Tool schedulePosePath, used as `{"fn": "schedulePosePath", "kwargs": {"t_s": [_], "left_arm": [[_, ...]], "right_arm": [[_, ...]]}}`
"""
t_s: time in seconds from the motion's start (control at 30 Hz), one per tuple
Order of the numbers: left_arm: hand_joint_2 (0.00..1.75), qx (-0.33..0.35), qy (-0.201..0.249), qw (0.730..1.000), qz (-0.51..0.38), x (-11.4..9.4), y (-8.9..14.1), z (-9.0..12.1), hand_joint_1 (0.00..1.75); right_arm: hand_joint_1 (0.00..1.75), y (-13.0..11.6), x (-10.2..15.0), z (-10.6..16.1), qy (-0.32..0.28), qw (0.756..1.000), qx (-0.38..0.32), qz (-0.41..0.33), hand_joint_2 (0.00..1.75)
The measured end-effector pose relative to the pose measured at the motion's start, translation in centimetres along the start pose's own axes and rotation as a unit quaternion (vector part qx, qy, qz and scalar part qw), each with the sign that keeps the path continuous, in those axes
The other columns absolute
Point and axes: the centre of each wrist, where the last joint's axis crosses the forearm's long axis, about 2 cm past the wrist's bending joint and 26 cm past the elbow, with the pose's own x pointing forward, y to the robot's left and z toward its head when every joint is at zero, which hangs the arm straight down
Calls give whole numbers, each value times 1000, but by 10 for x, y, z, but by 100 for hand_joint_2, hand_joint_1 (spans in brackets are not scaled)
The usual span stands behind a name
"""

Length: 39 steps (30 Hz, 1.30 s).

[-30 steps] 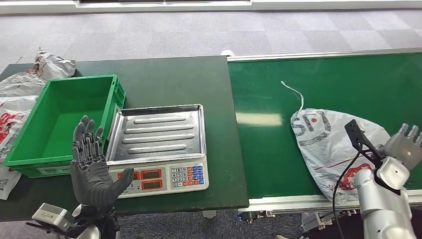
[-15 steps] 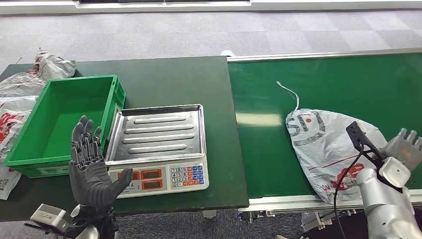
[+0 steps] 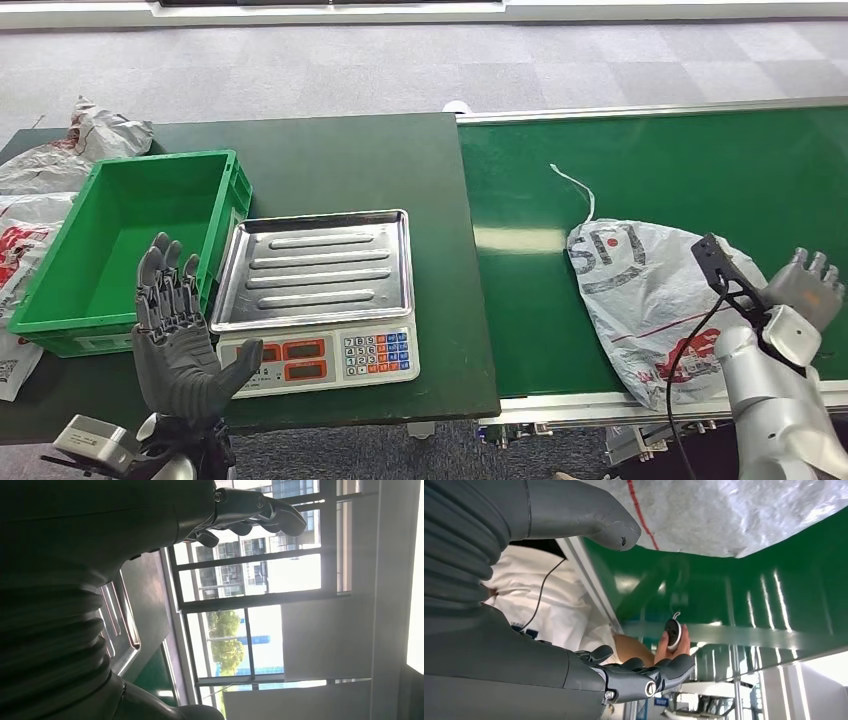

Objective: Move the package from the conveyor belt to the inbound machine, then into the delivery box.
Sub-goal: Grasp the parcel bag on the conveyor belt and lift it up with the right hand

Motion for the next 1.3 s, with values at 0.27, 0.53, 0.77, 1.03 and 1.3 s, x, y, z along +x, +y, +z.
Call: {"fn": "schedulePosePath", "kwargs": {"t_s": [0.27, 0.53, 0.77, 1.03, 1.3], "left_arm": [[175, -27, -15, 1000, -3, 0, -7, -13, 0], [175, -20, -17, 1000, 0, -3, -8, -19, 0], [175, -19, -16, 1000, 4, -7, -9, -22, 0], [175, -21, -13, 1000, 6, -14, -11, -27, 0], [175, -13, -10, 1000, 11, -20, -11, -31, 0]], "right_arm": [[0, 44, 6, 23, -80, 950, 296, 60, 175], [0, 59, -2, 34, -41, 950, 298, 82, 175], [0, 64, -8, 39, -29, 950, 300, 85, 175], [175, 72, -20, 46, -54, 927, 364, 73, 175], [175, 73, -21, 48, -115, 918, 377, 39, 175]]}}
